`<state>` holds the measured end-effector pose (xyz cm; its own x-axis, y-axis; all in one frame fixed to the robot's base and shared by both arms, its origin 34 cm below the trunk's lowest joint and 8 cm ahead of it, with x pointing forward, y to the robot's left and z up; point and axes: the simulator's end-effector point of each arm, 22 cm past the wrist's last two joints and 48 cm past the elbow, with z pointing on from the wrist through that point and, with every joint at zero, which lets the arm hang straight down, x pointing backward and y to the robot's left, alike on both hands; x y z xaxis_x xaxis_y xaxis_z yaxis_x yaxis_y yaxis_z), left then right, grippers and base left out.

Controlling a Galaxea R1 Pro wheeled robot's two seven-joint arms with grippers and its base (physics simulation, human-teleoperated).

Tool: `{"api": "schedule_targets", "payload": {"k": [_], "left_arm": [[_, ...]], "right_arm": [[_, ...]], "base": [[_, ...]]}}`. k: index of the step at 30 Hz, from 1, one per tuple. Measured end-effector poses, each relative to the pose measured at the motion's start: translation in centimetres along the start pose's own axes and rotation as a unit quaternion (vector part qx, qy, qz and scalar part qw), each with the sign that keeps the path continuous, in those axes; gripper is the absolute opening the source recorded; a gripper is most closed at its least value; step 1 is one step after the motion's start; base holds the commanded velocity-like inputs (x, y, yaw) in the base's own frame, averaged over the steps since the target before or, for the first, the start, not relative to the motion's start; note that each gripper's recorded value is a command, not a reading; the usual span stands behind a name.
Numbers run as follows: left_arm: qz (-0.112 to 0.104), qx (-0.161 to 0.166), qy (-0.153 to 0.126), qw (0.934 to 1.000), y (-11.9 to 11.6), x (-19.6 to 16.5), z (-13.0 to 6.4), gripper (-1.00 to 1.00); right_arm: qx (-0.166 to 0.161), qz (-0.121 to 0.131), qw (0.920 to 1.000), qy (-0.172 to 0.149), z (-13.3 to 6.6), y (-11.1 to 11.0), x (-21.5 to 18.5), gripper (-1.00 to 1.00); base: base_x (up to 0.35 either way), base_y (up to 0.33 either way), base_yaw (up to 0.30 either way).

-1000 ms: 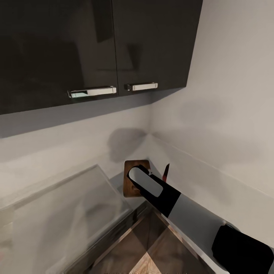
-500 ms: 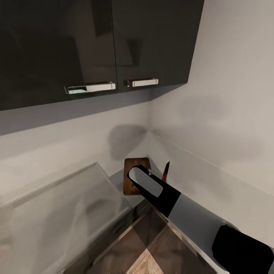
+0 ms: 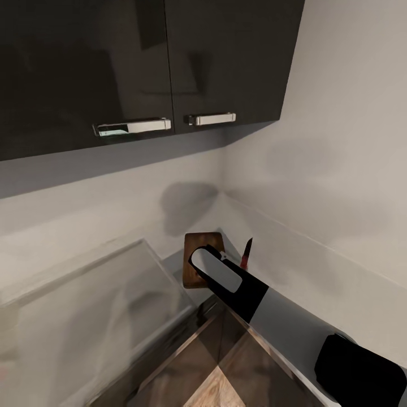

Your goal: In the kitchen, take the Vidalia onion out of the sink, dice it on the chopping board with the paring knife, put the diced onion into the bowl on the countertop, then place both the paring knife and the chopping board into the sink.

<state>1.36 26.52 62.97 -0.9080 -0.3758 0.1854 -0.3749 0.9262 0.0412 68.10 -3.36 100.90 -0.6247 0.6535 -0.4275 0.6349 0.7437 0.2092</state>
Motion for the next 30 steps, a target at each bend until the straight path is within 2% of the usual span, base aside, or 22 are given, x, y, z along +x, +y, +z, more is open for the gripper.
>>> {"api": "schedule_targets", "payload": {"k": [30], "left_arm": [[0.000,0.000,0.000,1.0000,0.01,0.01,0.00,1.00]], "right_arm": [[0.000,-0.001,1.0000,0.000,0.00,-0.01,0.03,1.00]], "base": [[0.008,0.000,0.000]]}}
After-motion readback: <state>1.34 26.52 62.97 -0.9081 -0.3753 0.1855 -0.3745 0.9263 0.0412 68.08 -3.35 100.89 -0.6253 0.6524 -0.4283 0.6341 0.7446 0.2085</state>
